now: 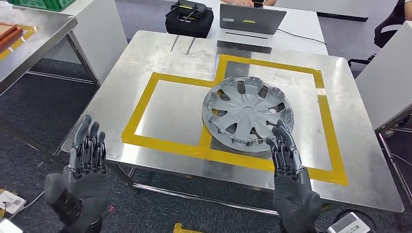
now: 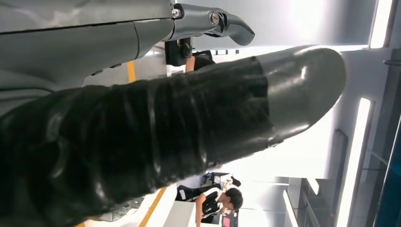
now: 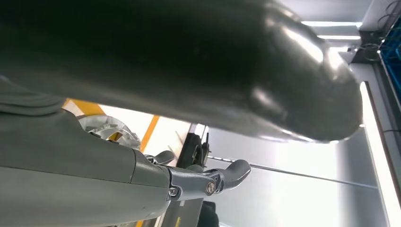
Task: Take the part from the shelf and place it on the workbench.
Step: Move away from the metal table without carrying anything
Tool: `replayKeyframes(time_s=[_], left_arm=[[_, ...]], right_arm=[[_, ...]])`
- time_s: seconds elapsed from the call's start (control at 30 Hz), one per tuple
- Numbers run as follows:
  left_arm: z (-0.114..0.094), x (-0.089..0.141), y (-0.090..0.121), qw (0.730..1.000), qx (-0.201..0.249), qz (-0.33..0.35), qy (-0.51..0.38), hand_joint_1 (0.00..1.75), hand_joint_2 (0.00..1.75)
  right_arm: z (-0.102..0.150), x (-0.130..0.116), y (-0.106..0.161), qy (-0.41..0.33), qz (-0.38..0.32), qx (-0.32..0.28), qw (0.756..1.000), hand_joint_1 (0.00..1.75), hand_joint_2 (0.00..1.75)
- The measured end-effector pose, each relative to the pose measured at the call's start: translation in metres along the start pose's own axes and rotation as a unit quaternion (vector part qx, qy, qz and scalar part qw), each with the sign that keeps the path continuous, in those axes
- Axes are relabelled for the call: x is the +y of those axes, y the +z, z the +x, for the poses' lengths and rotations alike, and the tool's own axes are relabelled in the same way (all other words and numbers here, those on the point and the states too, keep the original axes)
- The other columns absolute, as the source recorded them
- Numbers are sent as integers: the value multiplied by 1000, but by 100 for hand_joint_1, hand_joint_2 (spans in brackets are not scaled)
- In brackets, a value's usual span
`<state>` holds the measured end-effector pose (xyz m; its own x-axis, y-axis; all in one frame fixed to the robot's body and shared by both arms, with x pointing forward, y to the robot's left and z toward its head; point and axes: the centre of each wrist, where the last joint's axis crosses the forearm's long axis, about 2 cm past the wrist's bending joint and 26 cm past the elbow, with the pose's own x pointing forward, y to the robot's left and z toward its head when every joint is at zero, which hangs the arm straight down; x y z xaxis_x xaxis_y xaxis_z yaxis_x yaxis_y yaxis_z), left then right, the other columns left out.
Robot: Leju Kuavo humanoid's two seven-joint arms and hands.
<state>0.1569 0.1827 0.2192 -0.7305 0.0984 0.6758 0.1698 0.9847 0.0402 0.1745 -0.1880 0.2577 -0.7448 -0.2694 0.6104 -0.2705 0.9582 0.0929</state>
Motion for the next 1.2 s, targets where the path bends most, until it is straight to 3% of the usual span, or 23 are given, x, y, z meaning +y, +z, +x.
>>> replayKeyframes(time_s=[1.2], left_arm=[[0, 1, 0, 1000, -7, -9, 8, 0, 0]], right_arm=[[1, 1, 0, 6, 30, 16, 999, 0, 0]])
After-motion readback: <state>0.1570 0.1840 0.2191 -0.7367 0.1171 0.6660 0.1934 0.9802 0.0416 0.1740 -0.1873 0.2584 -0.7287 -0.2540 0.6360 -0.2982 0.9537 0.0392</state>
